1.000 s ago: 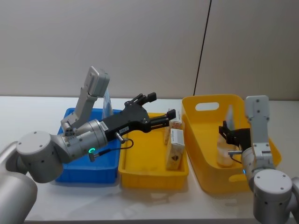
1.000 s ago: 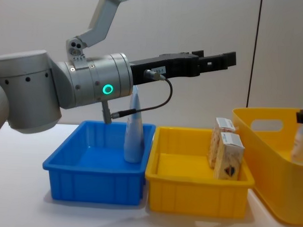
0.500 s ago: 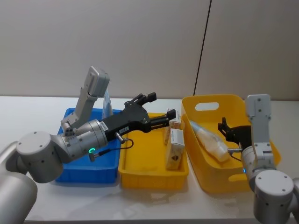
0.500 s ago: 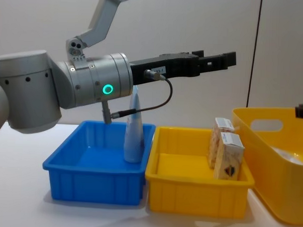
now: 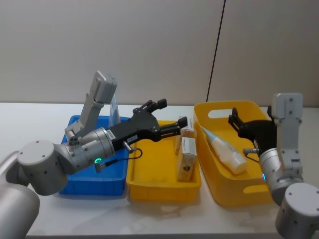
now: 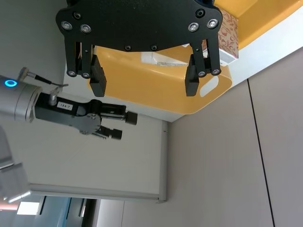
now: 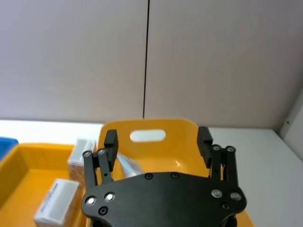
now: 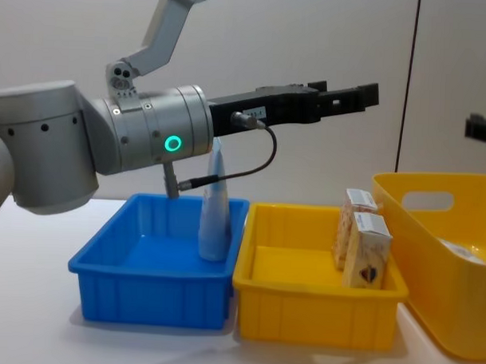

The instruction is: Bimanual collaborative sorting of washing and personal care products

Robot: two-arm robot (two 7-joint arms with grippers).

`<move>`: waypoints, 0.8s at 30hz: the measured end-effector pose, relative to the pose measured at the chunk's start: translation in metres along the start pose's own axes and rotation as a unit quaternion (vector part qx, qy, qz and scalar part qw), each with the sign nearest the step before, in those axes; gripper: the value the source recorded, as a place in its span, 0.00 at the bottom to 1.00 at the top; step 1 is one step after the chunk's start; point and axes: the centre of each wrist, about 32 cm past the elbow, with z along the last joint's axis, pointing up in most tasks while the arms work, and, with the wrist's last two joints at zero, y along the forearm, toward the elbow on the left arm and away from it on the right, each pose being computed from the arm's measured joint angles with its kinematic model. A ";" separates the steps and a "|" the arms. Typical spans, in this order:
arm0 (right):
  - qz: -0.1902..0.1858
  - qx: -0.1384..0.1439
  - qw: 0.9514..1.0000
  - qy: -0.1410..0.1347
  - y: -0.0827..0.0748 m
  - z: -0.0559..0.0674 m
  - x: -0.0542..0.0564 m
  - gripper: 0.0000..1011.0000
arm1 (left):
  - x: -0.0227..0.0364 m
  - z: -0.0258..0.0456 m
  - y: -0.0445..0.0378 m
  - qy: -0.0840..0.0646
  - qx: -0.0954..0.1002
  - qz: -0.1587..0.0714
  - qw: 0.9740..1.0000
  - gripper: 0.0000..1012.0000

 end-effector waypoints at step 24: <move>0.085 0.006 0.996 0.016 -0.041 -0.018 0.010 0.99 | -0.0295 -0.0151 0.0339 -0.034 0.037 0.111 0.993 0.99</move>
